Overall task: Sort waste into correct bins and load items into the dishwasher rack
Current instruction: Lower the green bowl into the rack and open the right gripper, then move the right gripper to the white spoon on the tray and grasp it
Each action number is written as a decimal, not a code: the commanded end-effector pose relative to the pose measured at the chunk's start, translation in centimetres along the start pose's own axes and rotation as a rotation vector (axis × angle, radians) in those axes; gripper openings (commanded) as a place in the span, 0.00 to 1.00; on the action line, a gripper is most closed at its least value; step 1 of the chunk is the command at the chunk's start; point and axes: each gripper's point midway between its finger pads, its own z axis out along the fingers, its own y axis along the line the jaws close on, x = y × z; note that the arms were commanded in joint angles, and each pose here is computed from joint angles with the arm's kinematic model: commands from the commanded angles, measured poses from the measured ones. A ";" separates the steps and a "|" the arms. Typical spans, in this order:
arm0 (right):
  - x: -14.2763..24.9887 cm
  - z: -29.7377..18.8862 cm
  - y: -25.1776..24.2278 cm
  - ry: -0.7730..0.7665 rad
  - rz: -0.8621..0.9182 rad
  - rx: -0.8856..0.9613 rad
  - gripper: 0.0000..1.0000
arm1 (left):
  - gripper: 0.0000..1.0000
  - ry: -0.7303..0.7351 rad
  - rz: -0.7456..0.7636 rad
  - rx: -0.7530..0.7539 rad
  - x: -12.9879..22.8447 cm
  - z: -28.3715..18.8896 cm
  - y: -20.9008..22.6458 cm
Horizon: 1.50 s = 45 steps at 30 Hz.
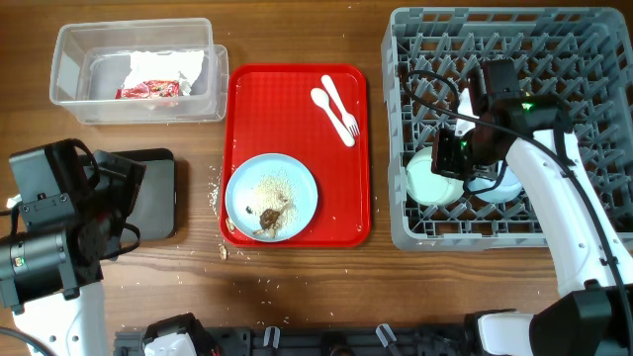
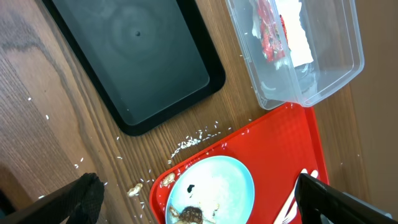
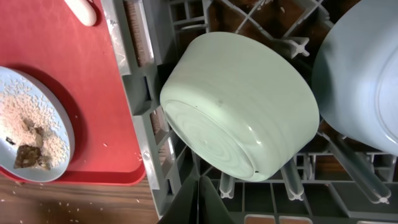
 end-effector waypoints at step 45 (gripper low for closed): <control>-7.4 -1.3 17.0 -0.143 -0.494 -0.131 0.81 | 1.00 -0.014 0.009 -0.007 -0.3 0.0 0.1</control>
